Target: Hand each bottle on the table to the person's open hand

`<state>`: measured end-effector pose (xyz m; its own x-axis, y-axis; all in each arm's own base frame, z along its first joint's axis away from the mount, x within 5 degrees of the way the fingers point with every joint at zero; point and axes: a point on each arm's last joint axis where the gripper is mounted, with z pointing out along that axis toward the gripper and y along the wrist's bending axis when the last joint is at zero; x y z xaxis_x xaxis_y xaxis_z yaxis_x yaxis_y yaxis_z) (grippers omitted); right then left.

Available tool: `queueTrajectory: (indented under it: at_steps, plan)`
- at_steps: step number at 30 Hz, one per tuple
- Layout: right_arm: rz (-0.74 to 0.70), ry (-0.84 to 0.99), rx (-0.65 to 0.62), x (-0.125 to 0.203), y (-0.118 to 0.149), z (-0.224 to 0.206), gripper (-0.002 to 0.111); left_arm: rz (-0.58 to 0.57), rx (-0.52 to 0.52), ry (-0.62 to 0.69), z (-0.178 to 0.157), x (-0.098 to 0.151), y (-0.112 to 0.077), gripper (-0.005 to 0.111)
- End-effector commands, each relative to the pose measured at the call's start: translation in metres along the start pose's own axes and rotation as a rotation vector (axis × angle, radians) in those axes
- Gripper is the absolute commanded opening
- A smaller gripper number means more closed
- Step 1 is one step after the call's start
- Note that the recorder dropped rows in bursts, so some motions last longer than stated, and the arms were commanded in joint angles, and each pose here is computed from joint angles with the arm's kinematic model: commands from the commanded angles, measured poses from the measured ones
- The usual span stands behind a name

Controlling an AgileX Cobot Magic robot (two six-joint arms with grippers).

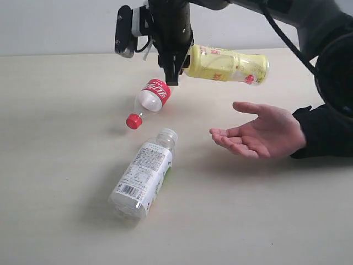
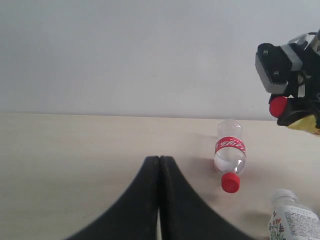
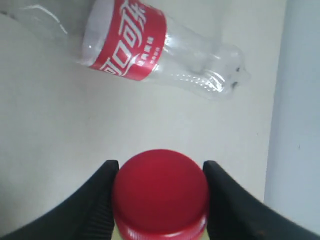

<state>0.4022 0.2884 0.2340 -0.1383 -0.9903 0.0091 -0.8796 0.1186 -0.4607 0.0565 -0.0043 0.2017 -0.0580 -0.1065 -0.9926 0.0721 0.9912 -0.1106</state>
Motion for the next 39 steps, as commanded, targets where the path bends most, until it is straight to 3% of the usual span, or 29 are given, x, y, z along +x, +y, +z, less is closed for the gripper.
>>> queueTrajectory:
  at_steps: [1,6,10,17,31,39]
  plan:
    - [0.202,-0.043,0.066,0.005,-0.016,-0.036,0.0,-0.003,0.001,-0.002,0.0,0.001,0.0,0.0]
    - [0.508,-0.123,0.05,0.006,-0.022,-0.061,0.0,-0.003,0.001,-0.002,0.0,0.001,0.0,0.0]
    - [0.646,-0.176,-0.018,0.006,-0.02,-0.072,0.0,-0.003,0.001,-0.002,0.0,0.001,0.0,0.0]
    - [0.75,-0.215,-0.033,0.025,-0.02,-0.106,0.0,-0.003,0.001,-0.002,0.0,0.001,0.0,0.0]
    - [0.896,-0.133,-0.187,0.095,0.004,-0.12,0.0,-0.003,0.001,-0.002,0.0,0.001,0.0,0.0]
    - [0.996,-0.033,-0.299,0.122,0.018,-0.094,0.0,-0.003,0.001,-0.002,0.0,0.001,0.0,0.0]
